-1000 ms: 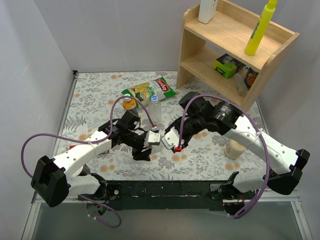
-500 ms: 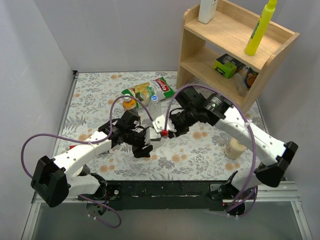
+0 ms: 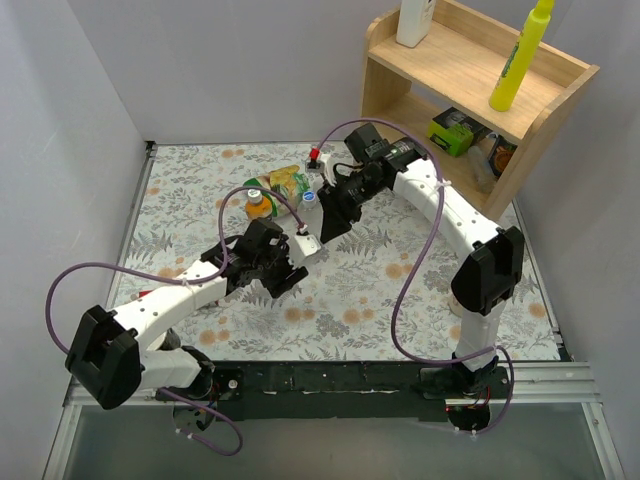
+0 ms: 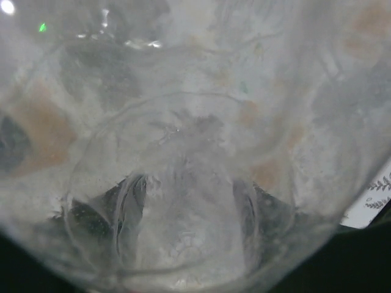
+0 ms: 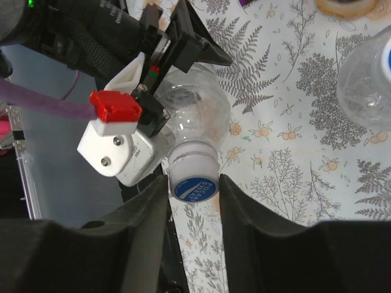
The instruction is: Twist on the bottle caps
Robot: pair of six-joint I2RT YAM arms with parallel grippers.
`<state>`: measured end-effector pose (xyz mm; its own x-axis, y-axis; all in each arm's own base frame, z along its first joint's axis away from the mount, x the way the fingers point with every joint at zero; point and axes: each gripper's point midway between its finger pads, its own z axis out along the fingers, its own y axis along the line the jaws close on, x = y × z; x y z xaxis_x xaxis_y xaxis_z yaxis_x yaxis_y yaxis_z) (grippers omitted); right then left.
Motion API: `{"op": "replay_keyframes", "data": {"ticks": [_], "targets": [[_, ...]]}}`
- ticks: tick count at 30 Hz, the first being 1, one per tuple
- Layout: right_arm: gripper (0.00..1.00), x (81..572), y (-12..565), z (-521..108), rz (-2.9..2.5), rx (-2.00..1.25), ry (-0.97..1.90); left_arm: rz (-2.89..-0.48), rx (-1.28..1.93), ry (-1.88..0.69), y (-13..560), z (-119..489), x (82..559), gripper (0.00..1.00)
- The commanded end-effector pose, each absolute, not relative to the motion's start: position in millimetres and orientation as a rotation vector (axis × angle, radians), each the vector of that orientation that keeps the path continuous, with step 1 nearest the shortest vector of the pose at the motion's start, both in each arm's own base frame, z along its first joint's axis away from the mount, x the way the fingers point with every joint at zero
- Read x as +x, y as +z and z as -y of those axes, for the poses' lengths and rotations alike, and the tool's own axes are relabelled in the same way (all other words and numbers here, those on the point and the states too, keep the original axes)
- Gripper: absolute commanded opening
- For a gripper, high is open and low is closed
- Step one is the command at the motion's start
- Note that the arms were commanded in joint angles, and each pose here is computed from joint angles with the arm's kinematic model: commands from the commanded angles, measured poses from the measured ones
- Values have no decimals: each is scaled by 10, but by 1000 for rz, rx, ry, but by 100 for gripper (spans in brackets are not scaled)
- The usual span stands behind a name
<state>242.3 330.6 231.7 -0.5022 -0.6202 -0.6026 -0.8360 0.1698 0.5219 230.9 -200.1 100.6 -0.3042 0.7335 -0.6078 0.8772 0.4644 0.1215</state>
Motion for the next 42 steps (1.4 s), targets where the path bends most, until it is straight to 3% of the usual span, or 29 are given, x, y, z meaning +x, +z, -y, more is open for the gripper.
{"op": "replay_keyframes", "data": {"ticks": [1, 4, 5, 8, 17, 25, 34, 42], "targets": [[52, 2321, 2992, -3190, -1959, -1458, 1302, -1880, 1298, -412, 1462, 2290, 2438, 0], [57, 2302, 3096, -2922, -1833, -1565, 1165, -1841, 1490, -520, 1344, 2212, 2067, 0], [63, 2239, 2998, -2872, -1821, -1608, 1158, -1851, 1566, -563, 1279, 2155, 1903, 0], [66, 2039, 3067, -2789, -1535, -1755, 1066, -1767, 1767, -685, 1266, 2115, 1583, 0], [65, 1620, 3069, -2967, -930, -1957, 702, -1766, 1854, -782, 1380, 2181, 1514, 0], [64, 1430, 2935, -3063, -751, -2076, 606, -1689, 1863, -788, 1470, 2248, 1548, 0], [55, 1366, 2804, -3046, -700, -2146, 570, -1671, 1842, -804, 1523, 2315, 1585, 0], [28, 1387, 2808, -3132, -832, -2114, 650, -1706, 1786, -765, 1524, 2326, 1671, 0]]}}
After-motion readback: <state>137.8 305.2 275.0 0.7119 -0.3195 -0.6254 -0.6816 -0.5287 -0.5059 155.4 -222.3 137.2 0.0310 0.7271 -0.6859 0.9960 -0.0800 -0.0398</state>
